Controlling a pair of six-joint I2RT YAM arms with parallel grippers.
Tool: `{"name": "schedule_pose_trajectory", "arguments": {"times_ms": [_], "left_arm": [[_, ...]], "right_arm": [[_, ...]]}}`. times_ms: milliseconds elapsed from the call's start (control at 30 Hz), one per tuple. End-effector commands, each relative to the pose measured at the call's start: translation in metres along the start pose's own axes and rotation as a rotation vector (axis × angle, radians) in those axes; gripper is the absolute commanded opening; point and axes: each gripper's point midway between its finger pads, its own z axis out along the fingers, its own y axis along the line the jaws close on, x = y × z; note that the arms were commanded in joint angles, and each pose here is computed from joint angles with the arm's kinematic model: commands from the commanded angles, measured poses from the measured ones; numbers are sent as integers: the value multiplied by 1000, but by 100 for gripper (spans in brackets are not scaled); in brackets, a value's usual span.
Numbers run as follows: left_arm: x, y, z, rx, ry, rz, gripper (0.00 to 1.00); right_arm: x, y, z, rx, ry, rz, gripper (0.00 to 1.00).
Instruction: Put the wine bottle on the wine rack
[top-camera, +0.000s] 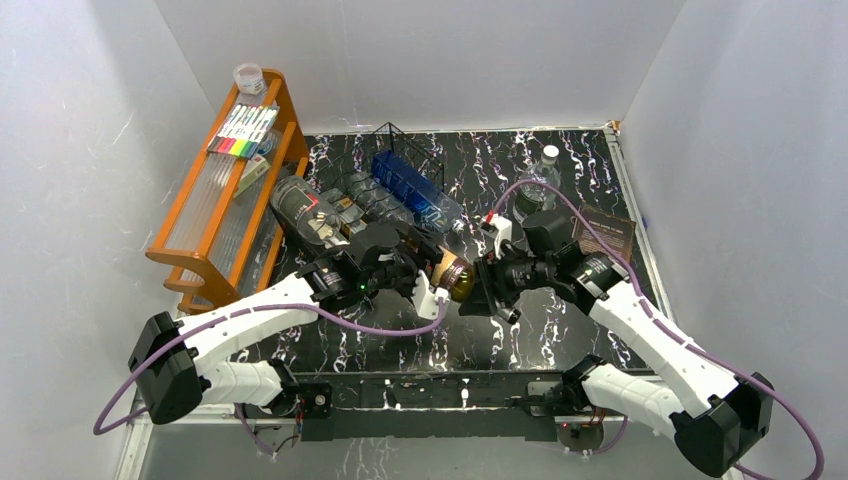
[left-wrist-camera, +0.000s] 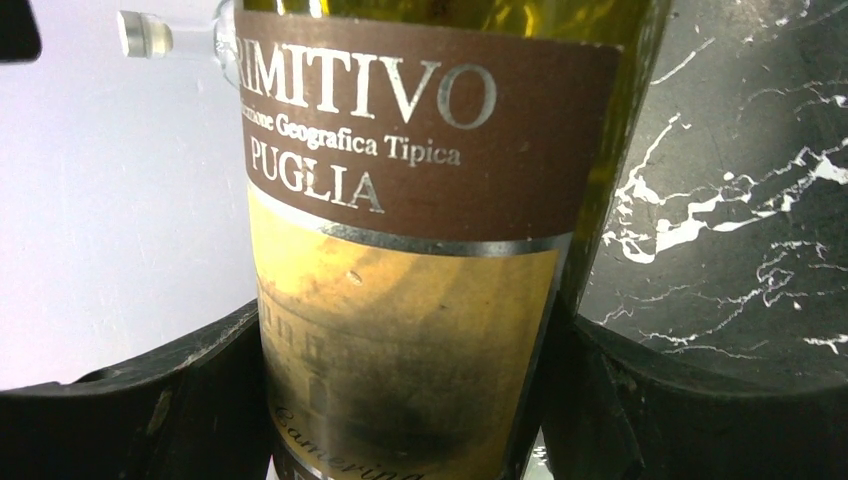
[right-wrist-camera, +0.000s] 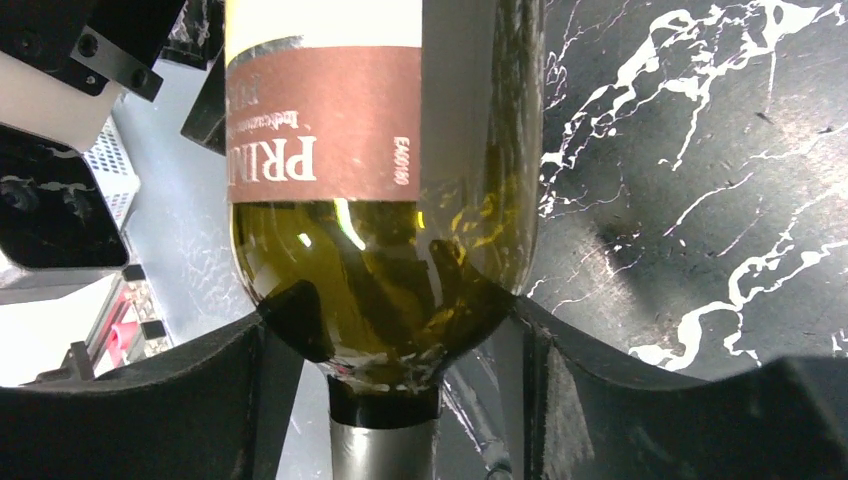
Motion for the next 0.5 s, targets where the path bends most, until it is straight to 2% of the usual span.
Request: {"name": "schedule_pose_trajectory", "arguments": {"times_ms": [0, 233, 400, 433, 467], "left_arm": [[-34, 60, -21, -170, -105, 59, 0], [-36, 64, -26, -172, -109, -16, 0], [-39, 64, -28, -173, -121, -51, 0], [-39, 64, -28, -171, -124, -55, 0], [-39, 63, -28, -168, -123, -61, 0]], "right_arm": [[-10, 1, 9, 26, -28, -31, 71], [-5, -6, 19, 80, -12, -32, 43], [-4, -7, 22, 91, -20, -40, 28], [-5, -7, 22, 90, -25, -41, 23], [-7, -7, 22, 92, -32, -44, 13]]}}
